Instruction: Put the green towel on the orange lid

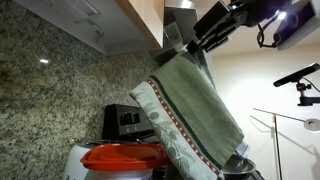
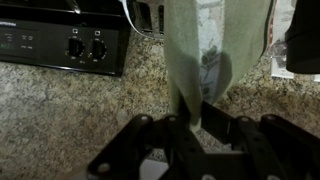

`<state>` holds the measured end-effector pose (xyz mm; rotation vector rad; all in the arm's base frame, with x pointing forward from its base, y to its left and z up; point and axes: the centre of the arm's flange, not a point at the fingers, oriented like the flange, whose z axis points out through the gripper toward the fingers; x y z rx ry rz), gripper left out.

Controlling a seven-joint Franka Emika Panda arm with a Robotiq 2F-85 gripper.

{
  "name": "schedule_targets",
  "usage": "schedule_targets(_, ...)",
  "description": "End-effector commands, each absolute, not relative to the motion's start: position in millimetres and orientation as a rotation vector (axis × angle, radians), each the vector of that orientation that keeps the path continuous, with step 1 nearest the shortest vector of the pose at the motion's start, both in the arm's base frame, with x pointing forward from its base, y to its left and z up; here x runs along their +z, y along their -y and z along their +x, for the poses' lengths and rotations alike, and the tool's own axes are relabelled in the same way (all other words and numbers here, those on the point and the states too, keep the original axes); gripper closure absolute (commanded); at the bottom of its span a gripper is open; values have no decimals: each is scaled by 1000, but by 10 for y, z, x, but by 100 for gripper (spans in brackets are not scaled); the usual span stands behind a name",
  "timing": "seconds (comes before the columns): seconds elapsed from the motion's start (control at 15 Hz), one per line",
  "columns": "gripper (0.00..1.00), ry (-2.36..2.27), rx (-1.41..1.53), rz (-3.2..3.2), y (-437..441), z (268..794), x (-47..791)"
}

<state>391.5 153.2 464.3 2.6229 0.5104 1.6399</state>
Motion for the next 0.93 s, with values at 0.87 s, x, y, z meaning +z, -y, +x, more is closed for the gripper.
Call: schedule_targets(0.87,97,16,1923,2215,-1643,4080,4902)
